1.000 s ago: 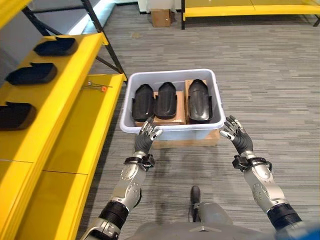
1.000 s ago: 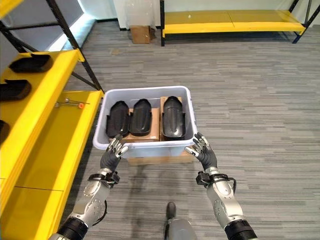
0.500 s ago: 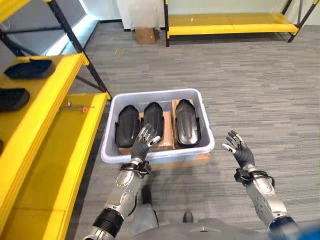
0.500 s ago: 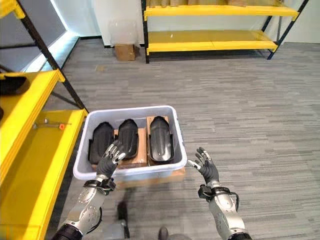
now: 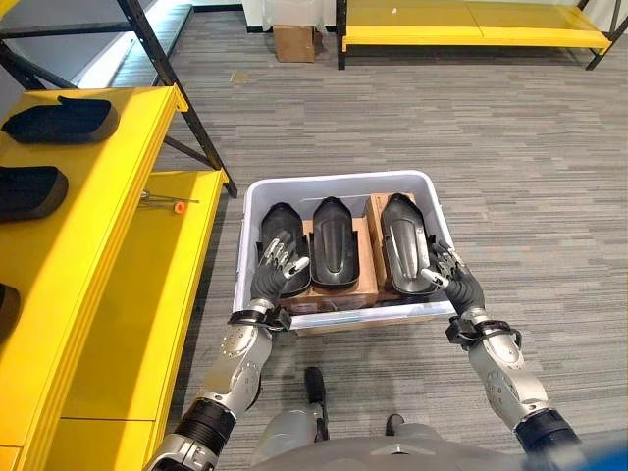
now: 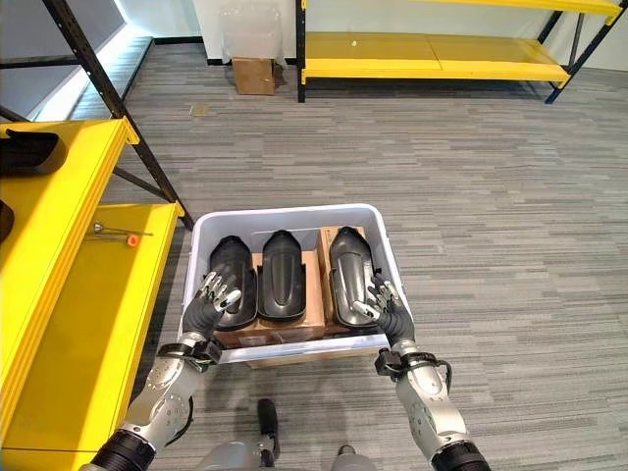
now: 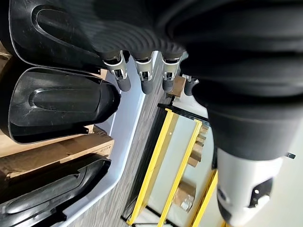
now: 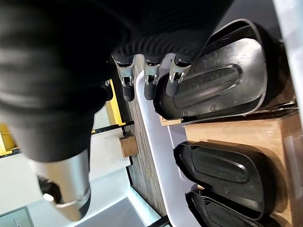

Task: Move parts from the plastic box to the shelf.

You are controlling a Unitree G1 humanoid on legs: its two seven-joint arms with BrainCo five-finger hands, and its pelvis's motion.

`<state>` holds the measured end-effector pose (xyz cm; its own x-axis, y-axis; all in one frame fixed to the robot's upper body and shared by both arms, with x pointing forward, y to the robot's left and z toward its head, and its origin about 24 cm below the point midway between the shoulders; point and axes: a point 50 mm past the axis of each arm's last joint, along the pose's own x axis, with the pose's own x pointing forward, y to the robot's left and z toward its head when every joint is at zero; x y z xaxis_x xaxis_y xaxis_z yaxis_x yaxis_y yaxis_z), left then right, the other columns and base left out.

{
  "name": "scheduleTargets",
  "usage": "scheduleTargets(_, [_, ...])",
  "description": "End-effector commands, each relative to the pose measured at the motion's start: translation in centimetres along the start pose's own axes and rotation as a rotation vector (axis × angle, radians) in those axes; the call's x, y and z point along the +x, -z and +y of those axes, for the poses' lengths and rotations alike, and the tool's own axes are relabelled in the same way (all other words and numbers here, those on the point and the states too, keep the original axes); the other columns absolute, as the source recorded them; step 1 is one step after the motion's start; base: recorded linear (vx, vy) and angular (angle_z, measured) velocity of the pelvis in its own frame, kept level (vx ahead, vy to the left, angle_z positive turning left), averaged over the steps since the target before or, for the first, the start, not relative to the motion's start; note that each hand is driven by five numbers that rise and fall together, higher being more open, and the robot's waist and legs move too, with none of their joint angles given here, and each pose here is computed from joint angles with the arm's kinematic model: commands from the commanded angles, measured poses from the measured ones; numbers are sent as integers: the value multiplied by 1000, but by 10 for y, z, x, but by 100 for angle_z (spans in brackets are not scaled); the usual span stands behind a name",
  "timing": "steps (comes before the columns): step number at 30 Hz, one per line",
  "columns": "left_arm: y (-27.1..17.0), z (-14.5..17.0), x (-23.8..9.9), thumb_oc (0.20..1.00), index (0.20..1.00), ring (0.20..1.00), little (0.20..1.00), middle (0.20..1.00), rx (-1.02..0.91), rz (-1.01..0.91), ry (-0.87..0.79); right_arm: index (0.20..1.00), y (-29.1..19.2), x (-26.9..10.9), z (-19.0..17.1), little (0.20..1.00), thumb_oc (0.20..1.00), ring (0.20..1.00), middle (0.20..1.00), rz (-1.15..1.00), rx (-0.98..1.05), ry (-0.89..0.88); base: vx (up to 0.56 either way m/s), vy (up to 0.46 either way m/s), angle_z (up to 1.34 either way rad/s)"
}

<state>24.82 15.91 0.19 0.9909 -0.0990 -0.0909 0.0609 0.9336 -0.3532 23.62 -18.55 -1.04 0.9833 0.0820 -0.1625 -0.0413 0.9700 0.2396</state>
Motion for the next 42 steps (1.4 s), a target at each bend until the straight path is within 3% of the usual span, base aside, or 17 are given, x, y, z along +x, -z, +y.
scheduleTargets(1, [-32, -7, 8, 1000, 1000, 1000, 1000, 1000, 36, -147, 59, 1000, -32, 8, 16, 1000, 1000, 1000, 1000, -168, -9, -70, 111, 81, -4])
scheduleTargets(12, [-32, 0, 10, 1000, 1000, 1000, 1000, 1000, 22, -145, 35, 1000, -40, 7, 17, 1000, 1000, 1000, 1000, -206, 25, -78, 105, -154, 10])
scheduleTargets(31, [-25, 4, -6, 1000, 1000, 1000, 1000, 1000, -30, -136, 29, 1000, -71, 10, 4, 1000, 1000, 1000, 1000, -306, -125, -68, 39, -124, 7])
scheduleTargets(34, [-33, 0, -2, 1000, 1000, 1000, 1000, 1000, -16, -171, 49, 1000, -89, 20, 12, 1000, 1000, 1000, 1000, -374, -158, -89, -20, 6, 0])
scheduleTargets(37, [-52, -12, 9, 1000, 1000, 1000, 1000, 1000, -10, -252, 82, 1000, -125, 50, 46, 1000, 1000, 1000, 1000, -503, -193, -129, -75, 24, 0])
scheduleTargets(42, [-66, -29, 22, 1000, 1000, 1000, 1000, 1000, -39, -320, 111, 1000, -141, 73, 71, 1000, 1000, 1000, 1000, -543, -233, -103, -51, 23, 9])
